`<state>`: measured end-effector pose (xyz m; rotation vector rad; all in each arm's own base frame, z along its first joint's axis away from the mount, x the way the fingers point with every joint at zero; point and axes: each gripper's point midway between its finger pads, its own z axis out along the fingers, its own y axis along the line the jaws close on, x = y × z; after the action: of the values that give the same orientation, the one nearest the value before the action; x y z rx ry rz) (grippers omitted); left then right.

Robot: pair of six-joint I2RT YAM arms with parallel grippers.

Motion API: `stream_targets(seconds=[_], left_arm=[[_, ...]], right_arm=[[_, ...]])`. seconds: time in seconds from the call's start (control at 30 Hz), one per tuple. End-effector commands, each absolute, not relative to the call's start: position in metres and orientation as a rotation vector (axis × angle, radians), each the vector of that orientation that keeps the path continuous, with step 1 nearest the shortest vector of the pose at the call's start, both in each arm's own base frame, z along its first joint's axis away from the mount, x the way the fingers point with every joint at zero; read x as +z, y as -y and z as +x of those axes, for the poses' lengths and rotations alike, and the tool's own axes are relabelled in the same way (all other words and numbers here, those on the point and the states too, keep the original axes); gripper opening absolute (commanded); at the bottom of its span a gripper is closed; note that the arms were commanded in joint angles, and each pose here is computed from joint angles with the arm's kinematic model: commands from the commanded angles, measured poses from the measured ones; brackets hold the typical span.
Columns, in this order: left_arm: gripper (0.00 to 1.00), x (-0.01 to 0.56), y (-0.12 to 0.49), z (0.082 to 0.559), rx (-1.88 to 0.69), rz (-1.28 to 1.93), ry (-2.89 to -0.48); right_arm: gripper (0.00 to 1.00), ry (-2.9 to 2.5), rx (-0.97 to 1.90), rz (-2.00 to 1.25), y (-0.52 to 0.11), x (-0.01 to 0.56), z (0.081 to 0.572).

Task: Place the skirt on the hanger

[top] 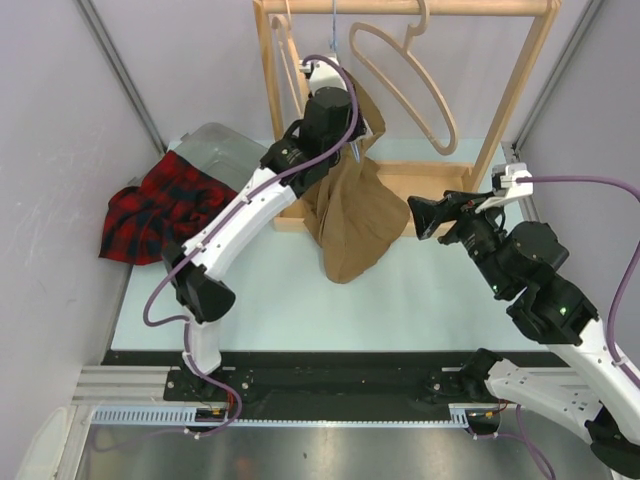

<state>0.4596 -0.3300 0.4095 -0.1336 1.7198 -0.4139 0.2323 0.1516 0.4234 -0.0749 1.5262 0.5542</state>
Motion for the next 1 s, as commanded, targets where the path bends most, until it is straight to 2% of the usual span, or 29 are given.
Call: stream_targets(seconds=[0.0, 0.1, 0.2, 0.23, 0.3, 0.33, 0.4, 0.43, 0.5, 0.53, 0.6, 0.73, 0.9, 0.97], left_arm=[[0.58, 0.469, 0.311, 0.427, -0.550, -0.151, -1.625], [0.69, 0.498, 0.305, 0.405, -0.603, -0.070, -1.568], [0.75, 0.523, 0.295, 0.375, -0.665, 0.013, -1.511], [0.77, 0.515, 0.294, 0.371, -0.663, 0.027, -1.528], [0.79, 0.534, 0.271, 0.345, -0.691, 0.023, -1.483], [0.79, 0.517, 0.269, 0.343, -0.669, 0.038, -1.511], [0.81, 0.526, 0.231, 0.323, -0.624, -0.029, -1.475], [0.82, 0.501, 0.222, 0.322, -0.567, -0.043, -1.522], [0.83, 0.492, 0.185, 0.309, -0.487, -0.125, -1.522], [0.83, 0.460, 0.169, 0.311, -0.379, -0.169, -1.583], [0.83, 0.442, 0.142, 0.301, -0.298, -0.231, -1.612], [0.85, 0.370, 0.105, 0.294, -0.115, -0.332, -1.724], [0.85, 0.285, 0.059, 0.293, -0.013, -0.506, -1.811], [0.85, 0.269, 0.048, 0.299, -0.023, -0.541, -1.825]], right_arm=[[0.84, -1.492, 0.578, -0.030, -0.150, 0.439, 0.233], [0.89, -1.496, 0.566, -0.020, -0.147, 0.443, 0.234], [0.94, -1.501, 0.547, -0.014, -0.145, 0.442, 0.235], [0.95, -1.505, 0.540, -0.011, -0.144, 0.441, 0.236], [0.98, -1.524, 0.528, -0.019, -0.145, 0.434, 0.238], [0.98, -1.528, 0.525, -0.018, -0.144, 0.432, 0.238], [0.99, -1.543, 0.531, -0.022, -0.146, 0.427, 0.237], [0.98, -1.555, 0.530, -0.024, -0.147, 0.420, 0.237], [0.99, -1.556, 0.540, -0.022, -0.145, 0.416, 0.235], [0.98, -1.570, 0.546, -0.020, -0.147, 0.407, 0.235], [0.98, -1.575, 0.556, -0.017, -0.148, 0.402, 0.234], [0.98, -1.611, 0.556, -0.013, -0.148, 0.390, 0.233], [0.98, -1.645, 0.561, -0.010, -0.156, 0.382, 0.238], [0.98, -1.670, 0.567, -0.022, -0.162, 0.381, 0.240]])
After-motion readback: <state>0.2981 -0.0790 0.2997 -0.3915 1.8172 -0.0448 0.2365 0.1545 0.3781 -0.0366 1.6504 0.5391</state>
